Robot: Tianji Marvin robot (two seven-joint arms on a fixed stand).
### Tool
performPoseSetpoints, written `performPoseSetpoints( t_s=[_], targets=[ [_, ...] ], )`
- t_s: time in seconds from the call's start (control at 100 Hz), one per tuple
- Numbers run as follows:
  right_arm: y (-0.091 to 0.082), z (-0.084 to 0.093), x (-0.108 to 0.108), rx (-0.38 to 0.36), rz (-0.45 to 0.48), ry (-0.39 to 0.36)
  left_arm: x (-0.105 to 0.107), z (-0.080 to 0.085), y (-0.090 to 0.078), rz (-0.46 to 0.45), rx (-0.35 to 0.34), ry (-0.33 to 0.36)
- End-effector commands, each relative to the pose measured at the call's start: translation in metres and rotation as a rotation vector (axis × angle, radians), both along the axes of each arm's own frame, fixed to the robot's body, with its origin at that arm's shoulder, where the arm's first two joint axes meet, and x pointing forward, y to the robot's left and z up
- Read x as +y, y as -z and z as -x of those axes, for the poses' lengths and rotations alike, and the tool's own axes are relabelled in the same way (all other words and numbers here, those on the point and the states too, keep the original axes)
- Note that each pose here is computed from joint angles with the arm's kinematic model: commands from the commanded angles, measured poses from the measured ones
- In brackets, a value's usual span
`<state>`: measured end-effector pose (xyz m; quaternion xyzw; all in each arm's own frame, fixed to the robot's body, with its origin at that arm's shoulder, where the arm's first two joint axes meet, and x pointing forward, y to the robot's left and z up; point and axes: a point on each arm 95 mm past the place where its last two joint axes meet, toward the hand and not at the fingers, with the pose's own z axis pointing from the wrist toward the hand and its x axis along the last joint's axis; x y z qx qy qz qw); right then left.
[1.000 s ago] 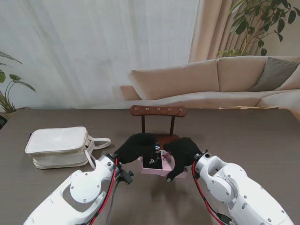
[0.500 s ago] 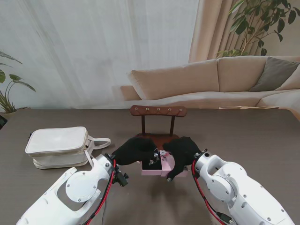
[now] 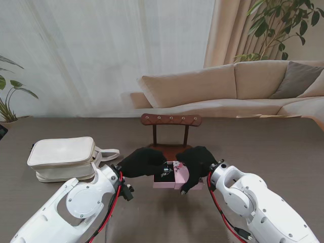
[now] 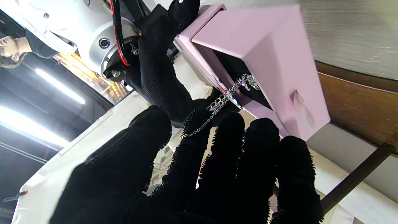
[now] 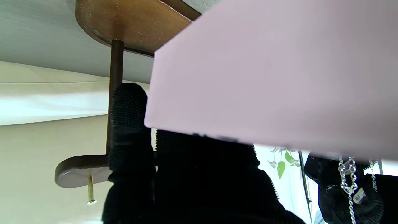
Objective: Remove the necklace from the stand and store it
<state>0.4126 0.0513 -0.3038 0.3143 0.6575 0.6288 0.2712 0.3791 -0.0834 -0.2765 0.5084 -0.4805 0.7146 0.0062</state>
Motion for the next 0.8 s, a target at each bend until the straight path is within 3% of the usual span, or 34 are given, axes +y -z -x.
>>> performPoseSetpoints(
  t_s=[0.0,0.18,0.79],
  targets=[
    [0.000,0.001,0.002,0.003,0.013,-0.013,-0.001,0.002,-0.001,-0.014,-0.001,0.018],
    [0.000,0.001,0.003,-0.001,0.017,-0.019,-0.002,0.002,-0.003,-0.033,0.001,0.025],
    [-0.002,0.002,0.005,-0.005,0.027,-0.028,-0.004,0.000,-0.017,-0.214,-0.080,0.088]
  ],
)
